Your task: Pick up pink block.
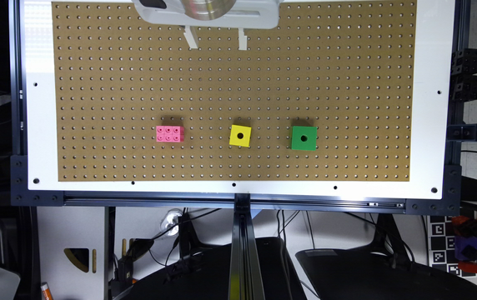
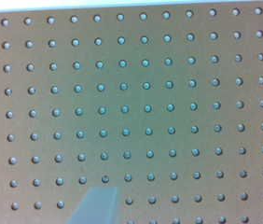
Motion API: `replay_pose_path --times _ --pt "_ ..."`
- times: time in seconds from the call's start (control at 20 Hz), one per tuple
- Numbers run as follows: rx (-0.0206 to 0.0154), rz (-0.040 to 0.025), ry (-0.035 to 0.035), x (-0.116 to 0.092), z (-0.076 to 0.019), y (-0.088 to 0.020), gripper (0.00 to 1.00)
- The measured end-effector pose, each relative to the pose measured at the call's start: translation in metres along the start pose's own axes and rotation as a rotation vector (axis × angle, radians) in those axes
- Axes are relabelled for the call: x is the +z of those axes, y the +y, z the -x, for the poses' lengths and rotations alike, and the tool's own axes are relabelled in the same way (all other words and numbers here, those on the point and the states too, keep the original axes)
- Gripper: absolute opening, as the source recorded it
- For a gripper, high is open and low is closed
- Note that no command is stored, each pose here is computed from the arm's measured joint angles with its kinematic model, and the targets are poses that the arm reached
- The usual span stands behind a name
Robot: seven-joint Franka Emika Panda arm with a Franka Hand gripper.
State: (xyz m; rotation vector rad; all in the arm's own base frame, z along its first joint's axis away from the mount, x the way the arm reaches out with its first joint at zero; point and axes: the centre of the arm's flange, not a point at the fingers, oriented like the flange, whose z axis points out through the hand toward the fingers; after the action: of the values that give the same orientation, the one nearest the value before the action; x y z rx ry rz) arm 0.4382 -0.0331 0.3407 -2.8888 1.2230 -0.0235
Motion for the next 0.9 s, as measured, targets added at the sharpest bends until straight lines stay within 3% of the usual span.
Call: replay_pose_path --times 0.15,0.25,0.45,0.65,0.75,0.9 --pt "0.0005 0.0000 0.0001 0.000 -0.0002 0.000 1.00" --pt "0.0056 -0.0009 0.0088 -0.003 -0.0069 0.004 1.00" --pt "0.0037 -0.0089 0.0212 -0.008 -0.0339 0.011 1.00" --pt "0.0036 -0.0111 0.0242 -0.004 -0.0612 -0.008 1.00" --pt "0.0055 -0.0110 0.0243 0.000 -0.0764 -0.017 1.00" --pt "0.0062 -0.0117 0.0265 0.006 -0.0997 -0.024 1.00"
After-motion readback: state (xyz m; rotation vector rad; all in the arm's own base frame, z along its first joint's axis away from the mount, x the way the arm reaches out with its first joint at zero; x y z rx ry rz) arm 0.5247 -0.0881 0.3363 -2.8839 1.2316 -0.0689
